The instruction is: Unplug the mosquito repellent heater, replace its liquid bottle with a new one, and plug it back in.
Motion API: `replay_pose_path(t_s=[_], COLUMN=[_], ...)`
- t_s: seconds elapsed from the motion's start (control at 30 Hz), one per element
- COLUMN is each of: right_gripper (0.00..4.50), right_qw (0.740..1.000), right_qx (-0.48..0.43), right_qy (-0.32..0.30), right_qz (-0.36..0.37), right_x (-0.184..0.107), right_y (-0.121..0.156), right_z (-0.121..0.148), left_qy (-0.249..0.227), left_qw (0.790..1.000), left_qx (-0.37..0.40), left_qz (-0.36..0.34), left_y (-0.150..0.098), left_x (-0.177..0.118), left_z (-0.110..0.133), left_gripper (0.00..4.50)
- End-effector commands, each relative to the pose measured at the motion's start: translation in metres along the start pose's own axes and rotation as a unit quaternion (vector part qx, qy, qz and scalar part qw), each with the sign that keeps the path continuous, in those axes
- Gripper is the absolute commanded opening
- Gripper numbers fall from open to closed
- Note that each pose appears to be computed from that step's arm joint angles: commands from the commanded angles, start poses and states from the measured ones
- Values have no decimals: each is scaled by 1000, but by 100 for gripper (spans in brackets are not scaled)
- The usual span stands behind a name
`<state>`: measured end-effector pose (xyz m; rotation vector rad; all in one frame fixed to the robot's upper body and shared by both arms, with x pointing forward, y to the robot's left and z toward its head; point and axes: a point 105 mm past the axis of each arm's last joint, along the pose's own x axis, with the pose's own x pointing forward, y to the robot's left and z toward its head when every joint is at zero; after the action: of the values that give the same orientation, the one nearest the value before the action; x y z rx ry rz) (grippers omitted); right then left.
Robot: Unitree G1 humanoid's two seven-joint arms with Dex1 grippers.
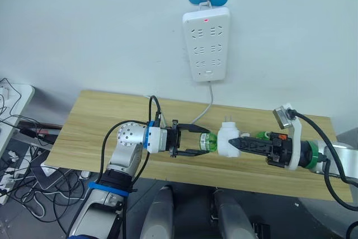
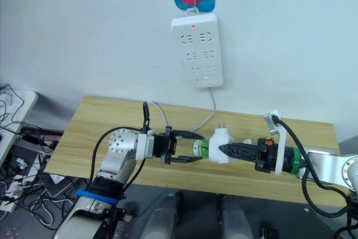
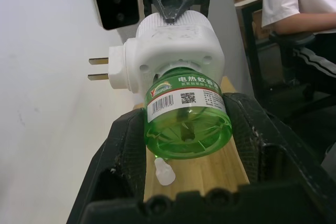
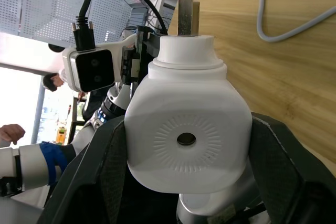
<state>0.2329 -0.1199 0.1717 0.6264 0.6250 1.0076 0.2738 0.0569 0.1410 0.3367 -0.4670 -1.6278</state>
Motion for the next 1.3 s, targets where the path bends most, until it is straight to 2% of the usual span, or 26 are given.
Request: replay_pose_path(t_s=[0.03,0.13,0.43,0.6,0.87,1.3], right_gripper=[290,290,290,448,448,448], right_qw=[998,997,998,997,995,995], right_qx=[-19,-15,-8,-11,-3,4], right_qy=[-17,-35,-12,11,46,49], right_qz=[53,66,63,74,85,86], right_x=[18,24,19,11,-5,-2], right_y=[28,35,33,33,32,33], right_z=[-2,-4,-17,-22,-30,-35], left_qy=[-31,-36,-34,-24,-18,-18], left_qw=[999,999,999,999,1000,1000], left_qx=[19,18,19,12,8,4], left_qz=[-27,-26,-28,-27,-24,-15], left_y=[-6,-7,-9,-11,-11,-8], left_x=[21,21,20,16,14,16], left_z=[9,11,12,10,8,7], left_gripper=[216,216,216,216,216,216])
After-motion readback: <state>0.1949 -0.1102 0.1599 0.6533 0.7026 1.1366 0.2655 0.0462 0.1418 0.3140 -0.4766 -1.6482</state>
